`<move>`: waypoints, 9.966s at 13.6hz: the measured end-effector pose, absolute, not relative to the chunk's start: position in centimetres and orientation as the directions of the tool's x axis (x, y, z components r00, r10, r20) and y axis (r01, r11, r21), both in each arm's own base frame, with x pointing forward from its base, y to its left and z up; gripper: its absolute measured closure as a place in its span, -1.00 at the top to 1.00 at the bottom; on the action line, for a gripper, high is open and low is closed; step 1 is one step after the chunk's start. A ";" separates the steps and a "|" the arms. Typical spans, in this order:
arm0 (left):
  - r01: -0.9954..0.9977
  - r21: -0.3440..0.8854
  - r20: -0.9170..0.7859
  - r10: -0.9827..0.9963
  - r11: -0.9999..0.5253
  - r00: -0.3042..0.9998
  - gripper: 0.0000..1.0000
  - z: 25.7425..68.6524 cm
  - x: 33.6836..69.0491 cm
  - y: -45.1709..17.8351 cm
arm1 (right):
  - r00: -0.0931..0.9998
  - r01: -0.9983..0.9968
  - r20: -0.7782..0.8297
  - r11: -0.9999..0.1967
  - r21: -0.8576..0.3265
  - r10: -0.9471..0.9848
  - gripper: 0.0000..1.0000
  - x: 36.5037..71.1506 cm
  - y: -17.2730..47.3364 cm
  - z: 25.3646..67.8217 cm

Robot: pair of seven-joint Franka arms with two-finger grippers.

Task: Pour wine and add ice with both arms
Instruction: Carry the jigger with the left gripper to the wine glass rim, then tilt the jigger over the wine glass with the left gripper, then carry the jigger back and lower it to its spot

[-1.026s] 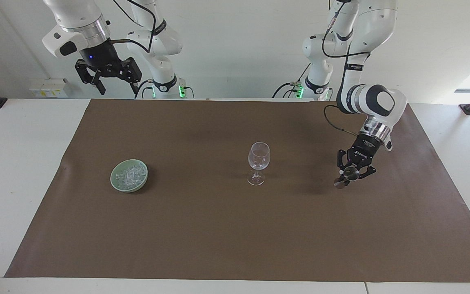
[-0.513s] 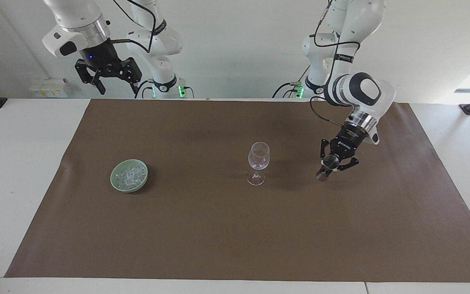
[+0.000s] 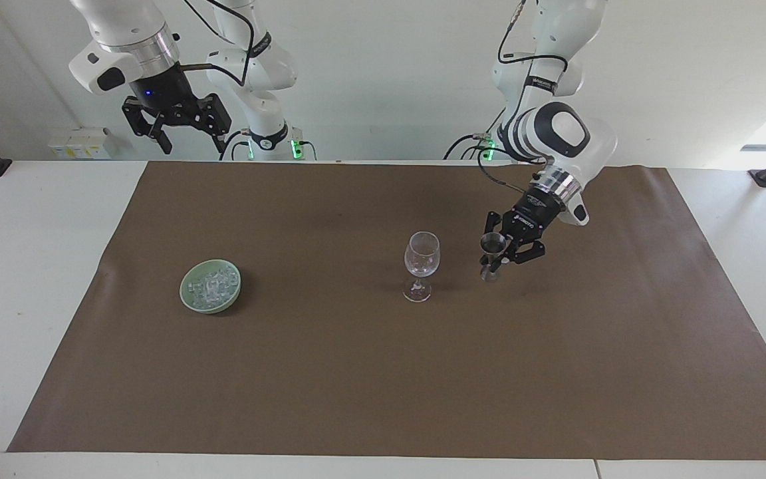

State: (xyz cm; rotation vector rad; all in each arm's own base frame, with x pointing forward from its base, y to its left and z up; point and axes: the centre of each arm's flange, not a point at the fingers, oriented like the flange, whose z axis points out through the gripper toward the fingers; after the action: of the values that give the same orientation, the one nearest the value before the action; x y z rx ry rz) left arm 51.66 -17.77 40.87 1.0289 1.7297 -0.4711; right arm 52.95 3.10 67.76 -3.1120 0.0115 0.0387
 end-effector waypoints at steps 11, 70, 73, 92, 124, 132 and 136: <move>0.827 0.414 -0.802 0.582 0.381 0.134 -0.58 41.3 50.0 -21.9 | 1.000 -0.008 -0.025 -1.000 -0.029 -0.007 1.00 52.9 3.1 67.8; 0.475 0.802 -0.046 0.755 -0.363 0.654 -0.58 43.8 49.9 -26.5 | 1.000 -0.008 -0.025 -1.000 -0.029 -0.007 1.00 52.9 3.1 67.8; 0.459 0.802 -0.024 0.748 -0.382 0.663 -0.58 43.7 49.8 -26.7 | 1.000 -0.008 -0.025 -1.000 -0.029 -0.007 1.00 52.9 3.1 67.8; 0.366 0.813 0.100 0.727 -0.453 0.679 -0.58 44.9 50.3 -26.6 | 1.000 -0.008 -0.025 -1.000 -0.029 -0.007 1.00 52.9 3.1 67.8; 0.372 0.817 0.107 0.749 -0.441 0.654 -0.58 44.7 49.9 -28.0 | 1.000 -0.008 -0.025 -1.000 -0.029 -0.007 1.00 52.9 3.1 67.8; 0.583 0.805 -0.257 0.822 -0.109 0.509 -0.58 44.9 50.7 -24.6 | 1.000 -0.008 -0.025 -1.000 -0.029 -0.007 1.00 52.9 3.1 67.8; 0.696 0.709 -0.467 0.814 0.111 0.346 -0.58 44.6 51.7 -21.8 | 1.000 -0.008 -0.025 -1.000 -0.029 -0.007 1.00 52.9 3.1 67.8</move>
State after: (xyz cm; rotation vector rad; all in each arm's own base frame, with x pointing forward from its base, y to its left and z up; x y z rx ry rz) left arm 51.66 -21.78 44.57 1.6183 1.3865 0.1492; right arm 52.95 3.10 67.76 -3.1120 0.0115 0.0387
